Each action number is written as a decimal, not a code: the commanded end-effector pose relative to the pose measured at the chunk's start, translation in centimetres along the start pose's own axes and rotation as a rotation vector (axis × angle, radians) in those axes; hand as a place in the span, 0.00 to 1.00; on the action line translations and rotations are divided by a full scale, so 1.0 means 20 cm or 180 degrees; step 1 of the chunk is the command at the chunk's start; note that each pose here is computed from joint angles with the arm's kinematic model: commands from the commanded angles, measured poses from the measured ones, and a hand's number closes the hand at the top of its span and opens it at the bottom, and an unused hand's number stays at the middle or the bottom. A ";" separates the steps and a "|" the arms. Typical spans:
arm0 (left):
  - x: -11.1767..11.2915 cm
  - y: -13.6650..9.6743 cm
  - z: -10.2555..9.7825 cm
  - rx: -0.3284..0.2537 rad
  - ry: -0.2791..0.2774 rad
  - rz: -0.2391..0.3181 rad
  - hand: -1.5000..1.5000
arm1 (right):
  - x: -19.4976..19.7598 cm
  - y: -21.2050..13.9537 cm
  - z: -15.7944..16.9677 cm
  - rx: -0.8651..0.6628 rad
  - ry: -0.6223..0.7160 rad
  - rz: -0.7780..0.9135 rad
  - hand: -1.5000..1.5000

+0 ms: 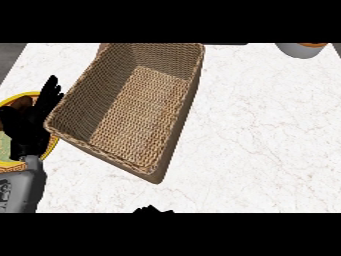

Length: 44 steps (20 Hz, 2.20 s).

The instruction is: Pick the squash from the placemat and place it in the basket

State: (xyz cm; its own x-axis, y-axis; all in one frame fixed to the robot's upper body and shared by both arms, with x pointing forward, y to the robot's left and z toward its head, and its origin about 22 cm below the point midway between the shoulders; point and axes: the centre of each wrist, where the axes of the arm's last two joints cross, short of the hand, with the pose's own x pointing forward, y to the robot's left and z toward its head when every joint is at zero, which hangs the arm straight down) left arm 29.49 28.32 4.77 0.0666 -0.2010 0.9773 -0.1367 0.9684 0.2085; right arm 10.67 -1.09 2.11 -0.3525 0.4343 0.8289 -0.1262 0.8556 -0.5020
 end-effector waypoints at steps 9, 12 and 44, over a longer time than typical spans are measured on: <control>0.01 0.02 -0.01 -0.0038 -0.0031 -0.0018 0.50 | 0.16 -0.10 -0.27 -0.0603 0.0129 -0.0074 1.00; 0.03 -0.01 -0.02 -0.0050 -0.0047 -0.0005 0.50 | 0.15 -0.11 -0.34 -0.0638 0.0225 0.0179 1.00; 0.00 -0.03 -0.03 -0.0125 -0.0062 -0.0012 0.50 | 0.28 -0.12 -1.33 -0.0695 0.0216 0.2633 1.00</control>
State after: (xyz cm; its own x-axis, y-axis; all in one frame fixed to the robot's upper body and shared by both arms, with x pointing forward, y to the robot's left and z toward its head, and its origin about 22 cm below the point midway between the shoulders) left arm 30.68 27.18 5.11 0.0363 -0.2062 0.9778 -0.0844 0.9744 0.2086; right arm 32.42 6.11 14.66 -0.2025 0.8377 0.5071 0.2353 0.5443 -0.8052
